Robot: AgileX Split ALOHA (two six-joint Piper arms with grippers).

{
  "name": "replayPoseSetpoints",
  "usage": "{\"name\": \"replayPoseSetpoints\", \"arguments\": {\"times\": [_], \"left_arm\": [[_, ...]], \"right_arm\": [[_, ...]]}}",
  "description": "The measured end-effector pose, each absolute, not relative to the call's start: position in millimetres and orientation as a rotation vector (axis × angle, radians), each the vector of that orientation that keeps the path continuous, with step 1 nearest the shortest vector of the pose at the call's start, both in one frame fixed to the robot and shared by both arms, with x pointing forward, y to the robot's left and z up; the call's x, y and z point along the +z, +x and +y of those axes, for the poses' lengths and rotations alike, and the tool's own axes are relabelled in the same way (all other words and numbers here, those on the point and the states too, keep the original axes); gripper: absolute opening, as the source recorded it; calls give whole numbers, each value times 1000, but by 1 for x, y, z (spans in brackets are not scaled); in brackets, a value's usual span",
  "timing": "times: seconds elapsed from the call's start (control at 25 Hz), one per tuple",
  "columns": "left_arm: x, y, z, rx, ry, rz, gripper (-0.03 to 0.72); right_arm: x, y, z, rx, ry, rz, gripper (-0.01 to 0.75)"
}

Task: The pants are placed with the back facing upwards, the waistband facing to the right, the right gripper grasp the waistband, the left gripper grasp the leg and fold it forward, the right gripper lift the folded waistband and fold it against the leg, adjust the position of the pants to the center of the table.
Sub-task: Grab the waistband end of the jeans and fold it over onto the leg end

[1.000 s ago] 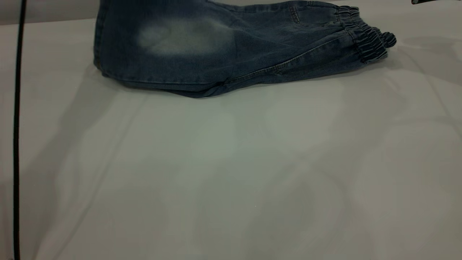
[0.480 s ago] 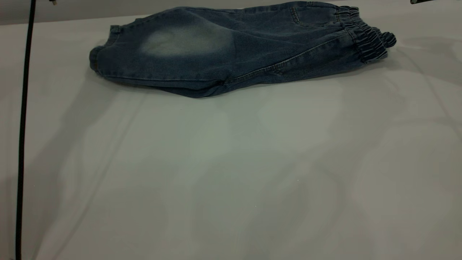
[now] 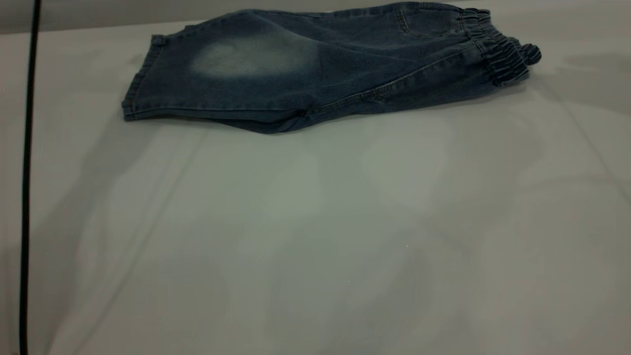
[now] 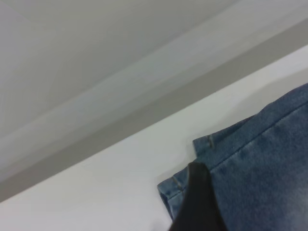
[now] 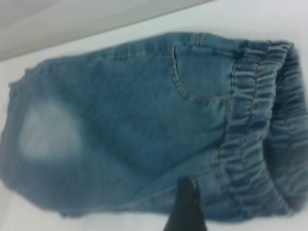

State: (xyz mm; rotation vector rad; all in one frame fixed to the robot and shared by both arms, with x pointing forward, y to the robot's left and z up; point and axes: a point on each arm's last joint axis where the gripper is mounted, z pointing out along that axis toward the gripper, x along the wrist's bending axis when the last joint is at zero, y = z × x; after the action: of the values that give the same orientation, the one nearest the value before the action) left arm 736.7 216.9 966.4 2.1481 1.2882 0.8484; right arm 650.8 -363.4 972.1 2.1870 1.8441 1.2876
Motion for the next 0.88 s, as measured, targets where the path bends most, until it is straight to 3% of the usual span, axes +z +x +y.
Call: {"name": "replayPoseSetpoints", "arguments": {"times": [0.2, 0.48, 0.88], "left_arm": [[986, 723, 214, 765, 2176, 1343, 503], [1004, 712, 193, 745, 2209, 1285, 503], [1009, 699, 152, 703, 2264, 1184, 503]], "right_arm": [[1002, 628, -352, 1273, 2313, 1950, 506], [1000, 613, -335, 1448, 2457, 2099, 508], [945, 635, -341, 1475, 2488, 2031, 563]]}}
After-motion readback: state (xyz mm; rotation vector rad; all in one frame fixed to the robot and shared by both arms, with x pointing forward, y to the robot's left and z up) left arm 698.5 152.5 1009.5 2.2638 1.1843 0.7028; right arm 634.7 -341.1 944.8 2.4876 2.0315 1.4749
